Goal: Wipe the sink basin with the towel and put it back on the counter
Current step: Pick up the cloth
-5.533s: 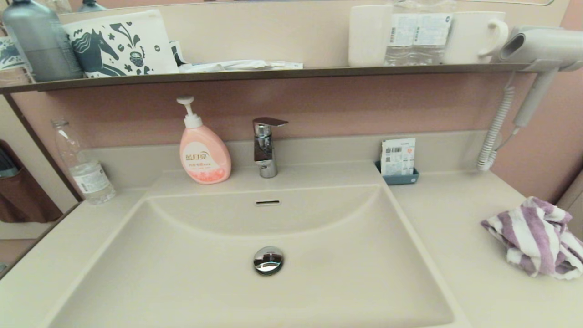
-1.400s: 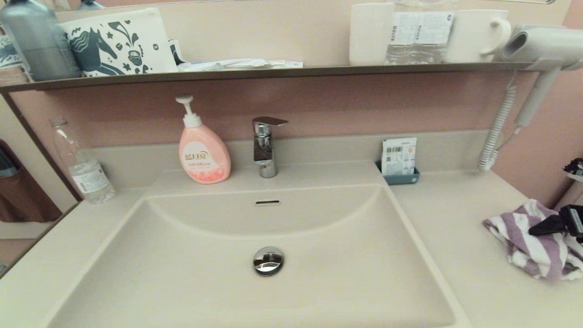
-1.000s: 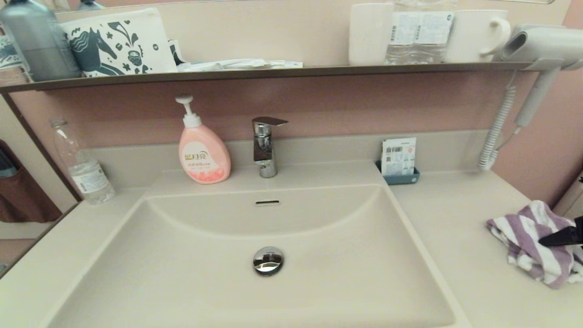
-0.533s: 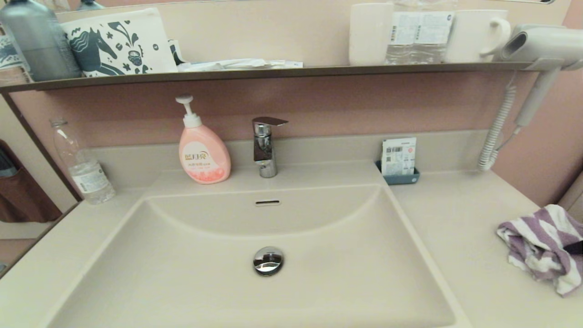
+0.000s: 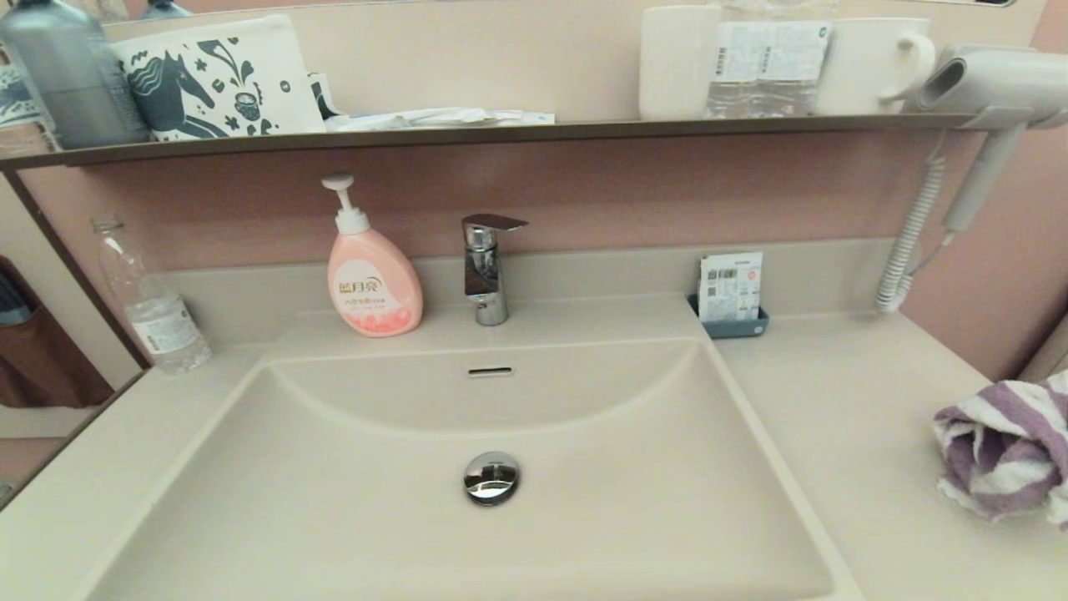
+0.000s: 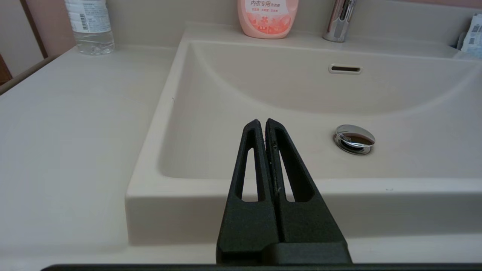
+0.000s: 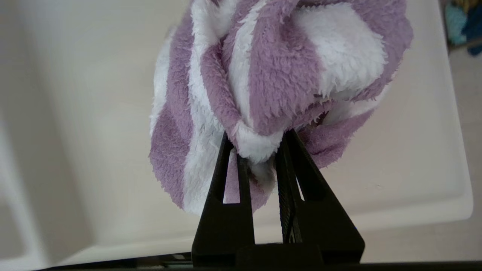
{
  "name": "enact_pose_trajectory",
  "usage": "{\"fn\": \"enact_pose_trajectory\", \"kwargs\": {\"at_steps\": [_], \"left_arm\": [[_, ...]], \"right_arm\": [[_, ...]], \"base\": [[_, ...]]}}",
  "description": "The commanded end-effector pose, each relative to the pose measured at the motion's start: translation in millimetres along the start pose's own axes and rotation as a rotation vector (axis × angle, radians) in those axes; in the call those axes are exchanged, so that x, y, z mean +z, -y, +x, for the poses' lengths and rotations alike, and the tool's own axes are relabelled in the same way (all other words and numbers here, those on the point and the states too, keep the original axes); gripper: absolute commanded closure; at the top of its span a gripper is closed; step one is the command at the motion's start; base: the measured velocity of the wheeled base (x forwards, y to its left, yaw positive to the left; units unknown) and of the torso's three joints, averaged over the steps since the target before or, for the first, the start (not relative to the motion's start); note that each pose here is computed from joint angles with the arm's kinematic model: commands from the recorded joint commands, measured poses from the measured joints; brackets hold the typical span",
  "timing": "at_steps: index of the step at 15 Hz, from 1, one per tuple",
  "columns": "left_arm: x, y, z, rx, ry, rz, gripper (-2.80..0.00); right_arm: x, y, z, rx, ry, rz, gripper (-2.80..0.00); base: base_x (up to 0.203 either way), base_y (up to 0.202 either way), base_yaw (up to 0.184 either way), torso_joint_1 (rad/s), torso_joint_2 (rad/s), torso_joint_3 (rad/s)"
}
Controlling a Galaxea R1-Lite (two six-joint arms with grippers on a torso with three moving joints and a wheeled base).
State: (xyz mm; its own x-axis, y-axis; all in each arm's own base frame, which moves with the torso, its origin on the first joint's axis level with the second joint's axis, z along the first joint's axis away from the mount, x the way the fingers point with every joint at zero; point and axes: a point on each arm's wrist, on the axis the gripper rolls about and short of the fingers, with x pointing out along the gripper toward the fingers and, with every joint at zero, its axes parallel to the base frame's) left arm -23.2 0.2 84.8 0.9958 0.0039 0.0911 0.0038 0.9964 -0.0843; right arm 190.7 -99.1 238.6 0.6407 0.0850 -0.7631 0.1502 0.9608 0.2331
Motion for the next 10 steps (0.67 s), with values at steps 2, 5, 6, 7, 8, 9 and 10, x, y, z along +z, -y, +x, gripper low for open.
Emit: {"fn": "enact_pose_trajectory", "kwargs": {"at_steps": [2, 5, 6, 7, 8, 9, 10], "left_arm": [[0, 0.0, 0, 0.001, -0.001, -0.002, 0.0], [0, 0.0, 0, 0.001, -0.001, -0.001, 0.0], [0, 0.0, 0, 0.001, -0.001, -0.002, 0.0], [0, 0.0, 0, 0.001, -0.001, -0.002, 0.0], [0, 0.0, 0, 0.001, -0.001, -0.001, 0.0], [0, 0.0, 0, 0.001, -0.001, -0.002, 0.0], [0, 0.0, 0, 0.001, -0.001, -0.002, 0.0]], "right_arm": [[14, -28, -41, 0.026, 0.118, -0.03, 0.0], [13, -79, -89, 0.177, 0.211, -0.039, 0.0], [10, -93, -104, 0.238, 0.238, -0.054, 0.0], [6, -103, -115, 0.291, 0.254, -0.056, 0.0], [-1, -116, -125, 0.369, 0.247, -0.066, 0.0], [-9, -125, -133, 0.44, 0.234, -0.079, 0.0], [-14, -133, -140, 0.501, 0.215, -0.08, 0.0]], "base": [[0.0, 0.0, 0.0, 0.0, 0.0, 0.0], [0.0, 0.0, 0.0, 0.0, 0.0, 0.0], [0.0, 0.0, 0.0, 0.0, 0.0, 0.0], [0.0, 0.0, 0.0, 0.0, 0.0, 0.0], [0.0, 0.0, 0.0, 0.0, 0.0, 0.0], [0.0, 0.0, 0.0, 0.0, 0.0, 0.0], [0.0, 0.0, 0.0, 0.0, 0.0, 0.0]]}}
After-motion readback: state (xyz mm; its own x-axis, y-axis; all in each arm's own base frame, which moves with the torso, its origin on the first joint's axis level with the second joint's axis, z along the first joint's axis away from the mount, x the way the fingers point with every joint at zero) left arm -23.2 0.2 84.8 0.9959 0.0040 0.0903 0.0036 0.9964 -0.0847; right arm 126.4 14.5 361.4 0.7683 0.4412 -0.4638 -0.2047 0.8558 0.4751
